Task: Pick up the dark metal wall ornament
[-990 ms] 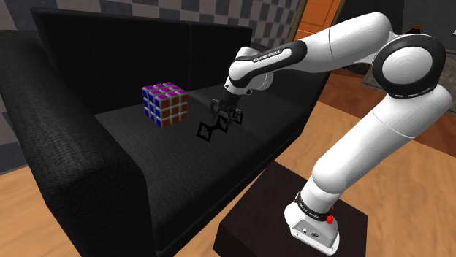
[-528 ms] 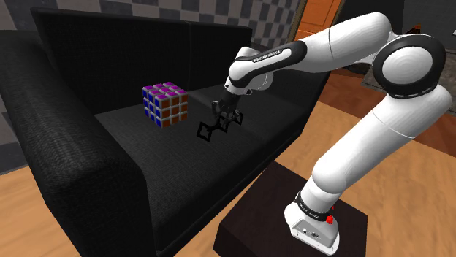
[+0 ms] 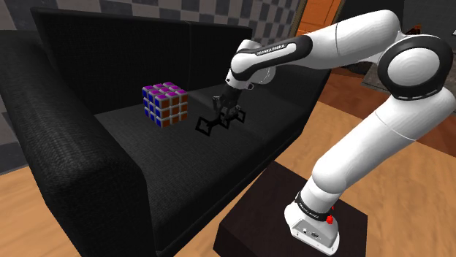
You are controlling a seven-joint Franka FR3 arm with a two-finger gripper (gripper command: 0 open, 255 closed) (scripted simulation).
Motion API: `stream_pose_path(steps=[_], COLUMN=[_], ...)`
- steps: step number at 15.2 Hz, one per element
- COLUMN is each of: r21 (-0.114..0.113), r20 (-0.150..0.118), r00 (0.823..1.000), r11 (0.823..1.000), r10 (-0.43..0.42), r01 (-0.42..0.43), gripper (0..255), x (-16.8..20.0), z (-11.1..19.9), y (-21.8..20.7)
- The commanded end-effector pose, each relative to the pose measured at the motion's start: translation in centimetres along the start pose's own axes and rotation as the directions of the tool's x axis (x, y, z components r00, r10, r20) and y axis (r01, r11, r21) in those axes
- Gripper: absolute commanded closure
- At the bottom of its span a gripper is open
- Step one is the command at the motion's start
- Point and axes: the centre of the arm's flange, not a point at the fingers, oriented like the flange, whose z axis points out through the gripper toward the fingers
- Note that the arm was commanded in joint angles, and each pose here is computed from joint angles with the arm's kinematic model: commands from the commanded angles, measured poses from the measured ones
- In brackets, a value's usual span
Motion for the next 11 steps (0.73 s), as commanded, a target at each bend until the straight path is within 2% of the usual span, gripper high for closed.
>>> stream_pose_path(steps=[1,9,11], r21=[0.000,0.000,0.000], r20=[0.000,0.000,0.000], r00=[1.000,1.000,1.000], r11=[1.000,1.000,1.000], r10=[0.000,0.000,0.000], r01=[0.000,0.000,0.000], gripper=[255,255,255], x=[-0.2,-0.7,-0.7], z=[-1.0,-5.1,-5.2], y=[-0.2,-1.1,-1.1])
